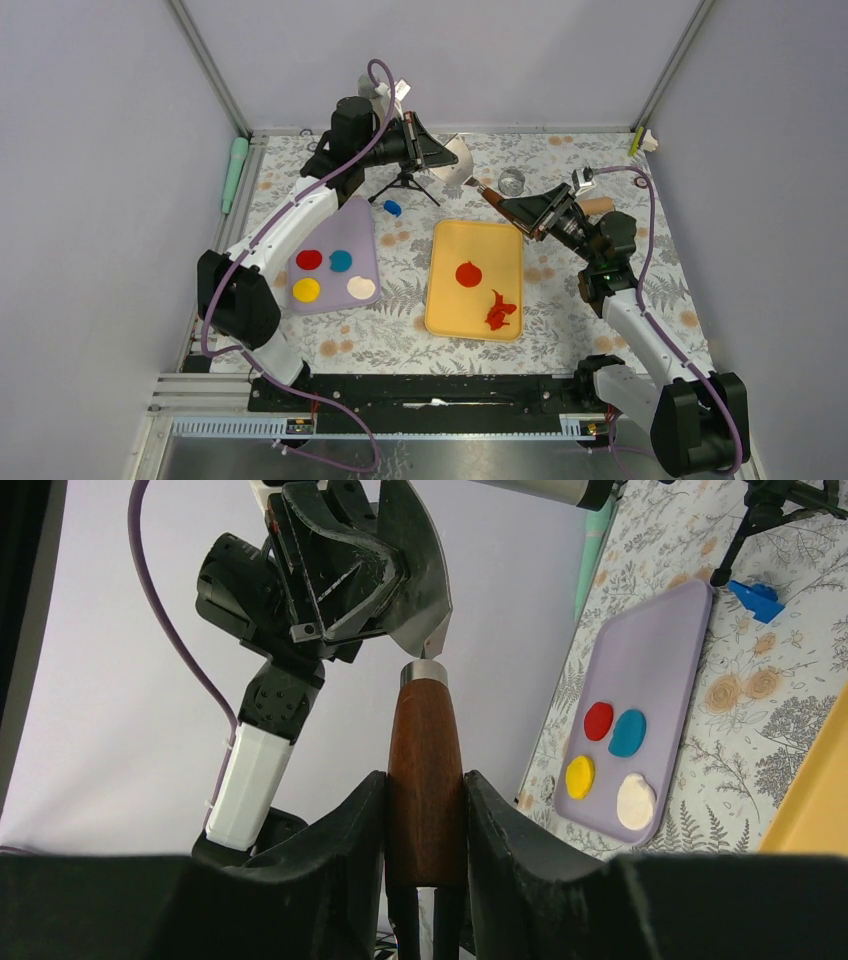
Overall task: Roll out the dumpling wrappers from the dough
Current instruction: Pick up the spatula from the center of the board.
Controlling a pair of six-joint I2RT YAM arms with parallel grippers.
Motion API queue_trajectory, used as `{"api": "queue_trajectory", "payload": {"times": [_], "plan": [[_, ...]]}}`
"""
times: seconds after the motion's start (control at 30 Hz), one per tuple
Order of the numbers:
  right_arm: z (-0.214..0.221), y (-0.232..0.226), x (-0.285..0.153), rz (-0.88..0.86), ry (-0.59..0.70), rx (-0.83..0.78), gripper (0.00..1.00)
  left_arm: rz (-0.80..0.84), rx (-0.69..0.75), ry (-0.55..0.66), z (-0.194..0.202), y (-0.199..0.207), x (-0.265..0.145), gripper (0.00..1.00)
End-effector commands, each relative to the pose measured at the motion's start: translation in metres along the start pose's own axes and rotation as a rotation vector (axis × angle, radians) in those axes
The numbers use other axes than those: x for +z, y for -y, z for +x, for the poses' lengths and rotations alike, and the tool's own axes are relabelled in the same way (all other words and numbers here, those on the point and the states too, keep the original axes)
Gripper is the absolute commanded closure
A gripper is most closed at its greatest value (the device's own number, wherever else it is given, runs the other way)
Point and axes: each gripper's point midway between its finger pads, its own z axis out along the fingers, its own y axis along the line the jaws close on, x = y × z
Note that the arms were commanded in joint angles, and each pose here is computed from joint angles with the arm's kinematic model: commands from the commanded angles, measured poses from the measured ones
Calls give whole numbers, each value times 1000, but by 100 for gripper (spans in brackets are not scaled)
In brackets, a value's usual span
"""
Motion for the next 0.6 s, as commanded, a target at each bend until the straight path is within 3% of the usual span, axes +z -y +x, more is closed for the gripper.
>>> {"api": "queue_trajectory", "payload": {"times": [0.0,0.2,0.33,0.4,0.57], "plan": [[-3,-17,3,-52,6,-50,63,66,61,21,-10,23,-5,100],[-4,-15,4,-48,7,-41,69,64,61,26,-11,23,-6,100],[-4,-16,6,-49,1,-37,53,40,74,62,-13,21,-9,100],[-4,-14,6,-45,1,-37,51,44,71,50,-12,21,-8,100],[-4,-13,7,-44,-5,-33,61,50,58,39,-10,20,-6,100]]}}
